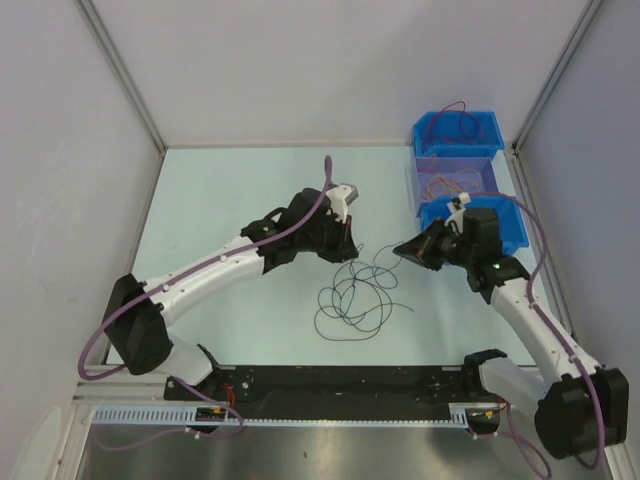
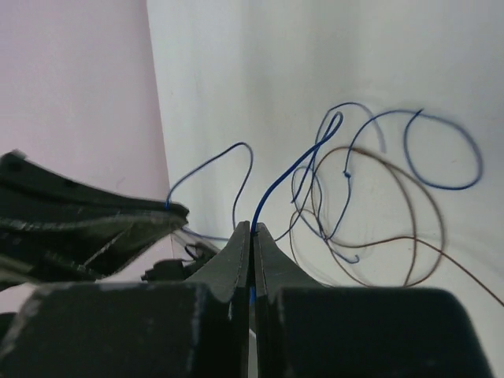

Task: Untangle the cables

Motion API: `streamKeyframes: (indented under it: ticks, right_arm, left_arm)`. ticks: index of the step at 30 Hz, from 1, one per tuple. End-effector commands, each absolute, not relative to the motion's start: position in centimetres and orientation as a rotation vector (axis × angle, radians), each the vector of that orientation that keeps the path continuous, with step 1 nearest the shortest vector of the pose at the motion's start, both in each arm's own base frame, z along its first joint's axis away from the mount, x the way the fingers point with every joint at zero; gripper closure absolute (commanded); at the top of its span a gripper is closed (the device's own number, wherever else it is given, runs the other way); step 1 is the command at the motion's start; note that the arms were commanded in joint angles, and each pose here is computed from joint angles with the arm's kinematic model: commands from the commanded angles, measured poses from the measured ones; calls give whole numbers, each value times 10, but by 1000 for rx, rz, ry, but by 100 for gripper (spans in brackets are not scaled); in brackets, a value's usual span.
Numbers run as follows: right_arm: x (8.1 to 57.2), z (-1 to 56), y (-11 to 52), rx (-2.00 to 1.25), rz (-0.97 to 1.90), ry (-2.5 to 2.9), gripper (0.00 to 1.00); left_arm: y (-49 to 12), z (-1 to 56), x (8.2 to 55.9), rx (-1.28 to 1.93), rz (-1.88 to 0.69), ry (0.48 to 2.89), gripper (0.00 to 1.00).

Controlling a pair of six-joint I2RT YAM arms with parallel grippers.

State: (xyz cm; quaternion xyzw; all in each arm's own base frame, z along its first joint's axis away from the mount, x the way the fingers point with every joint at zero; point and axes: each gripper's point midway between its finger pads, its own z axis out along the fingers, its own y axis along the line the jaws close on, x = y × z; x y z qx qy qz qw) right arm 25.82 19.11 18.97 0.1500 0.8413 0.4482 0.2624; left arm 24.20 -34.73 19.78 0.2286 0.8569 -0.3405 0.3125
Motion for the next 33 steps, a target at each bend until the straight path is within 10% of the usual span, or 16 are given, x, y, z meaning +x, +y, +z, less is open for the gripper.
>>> streamKeyframes:
  ticks: [1,24,33]
  right_arm:
    - [250,218,150,389,1186,2185,100]
    - [260,262,81,489,1091,2038,100]
    - [277,311,67,541,1034,1883,100]
  left_arm:
    - [-301,220,275,405,-818,2235,100]
    - [-187,260,310,209,-411,2140,100]
    - [-117,283,315,-37,-291,2082,73]
